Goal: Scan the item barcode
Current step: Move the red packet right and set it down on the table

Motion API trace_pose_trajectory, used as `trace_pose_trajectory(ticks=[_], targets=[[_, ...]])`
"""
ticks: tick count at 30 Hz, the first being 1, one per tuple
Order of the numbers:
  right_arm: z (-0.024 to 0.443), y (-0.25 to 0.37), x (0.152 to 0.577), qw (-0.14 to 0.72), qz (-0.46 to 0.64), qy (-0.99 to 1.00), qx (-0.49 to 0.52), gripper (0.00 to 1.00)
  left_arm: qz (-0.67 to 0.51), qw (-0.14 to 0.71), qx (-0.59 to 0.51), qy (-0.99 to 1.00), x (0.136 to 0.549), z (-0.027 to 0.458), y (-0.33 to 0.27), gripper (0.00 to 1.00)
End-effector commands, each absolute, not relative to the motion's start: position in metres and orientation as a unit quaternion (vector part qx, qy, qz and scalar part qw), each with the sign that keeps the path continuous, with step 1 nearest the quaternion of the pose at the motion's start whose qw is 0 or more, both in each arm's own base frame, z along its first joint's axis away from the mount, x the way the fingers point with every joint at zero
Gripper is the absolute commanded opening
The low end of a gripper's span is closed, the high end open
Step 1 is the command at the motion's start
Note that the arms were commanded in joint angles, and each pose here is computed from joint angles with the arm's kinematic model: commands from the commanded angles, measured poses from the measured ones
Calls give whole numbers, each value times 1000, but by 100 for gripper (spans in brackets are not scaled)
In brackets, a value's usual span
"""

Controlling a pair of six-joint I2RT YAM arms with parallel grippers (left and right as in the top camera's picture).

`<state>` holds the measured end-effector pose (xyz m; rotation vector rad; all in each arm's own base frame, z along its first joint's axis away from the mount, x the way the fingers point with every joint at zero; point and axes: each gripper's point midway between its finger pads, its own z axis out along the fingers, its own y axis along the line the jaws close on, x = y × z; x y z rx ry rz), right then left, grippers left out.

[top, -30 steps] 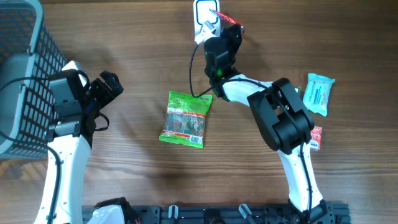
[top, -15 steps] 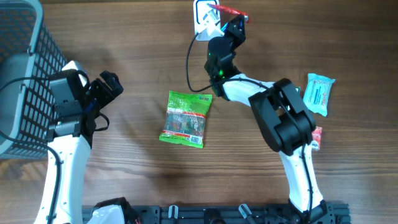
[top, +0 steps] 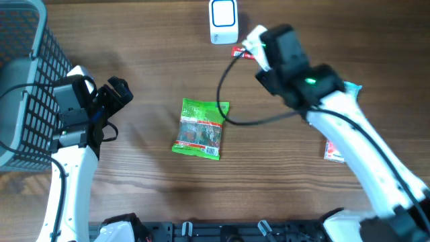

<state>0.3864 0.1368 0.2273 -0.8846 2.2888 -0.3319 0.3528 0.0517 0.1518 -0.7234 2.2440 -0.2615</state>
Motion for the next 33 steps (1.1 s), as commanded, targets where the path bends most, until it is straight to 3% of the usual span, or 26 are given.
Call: trace_pose_trajectory(ticks=[1, 2, 3, 6, 10, 11, 14, 16, 20, 27, 33], targets=[[205, 157, 361, 280, 7, 914, -294, 72, -97, 382, -278, 876, 355, 156, 54, 100], [202, 156, 361, 275, 13, 919, -281, 90, -97, 382, -278, 876, 355, 156, 54, 100], [197, 159, 358, 268, 22, 922, -279, 99, -96, 382, -278, 876, 355, 156, 54, 100], [183, 172, 360, 267, 37, 895, -357, 100, -97, 381, -278, 876, 355, 156, 54, 100], [159, 163, 387, 263, 87, 887, -369, 100, -96, 381, -278, 876, 355, 156, 54, 100], [154, 157, 394, 262, 96, 889, -363, 99, -97, 381, -278, 876, 355, 156, 54, 100], [135, 137, 435, 262, 165, 884, -349, 82, -97, 382, -278, 876, 355, 156, 54, 100], [120, 133, 454, 270, 156, 872, -376, 77, -97, 382, -278, 876, 355, 156, 54, 100], [80, 137, 485, 297, 127, 835, -445, 77, -97, 381, -278, 876, 355, 156, 54, 100], [57, 132, 529, 351, 78, 822, -442, 69, -97, 382, -278, 876, 355, 156, 54, 100], [42, 129, 540, 358, 64, 821, -440, 69, -97, 382, -278, 876, 355, 156, 54, 100]])
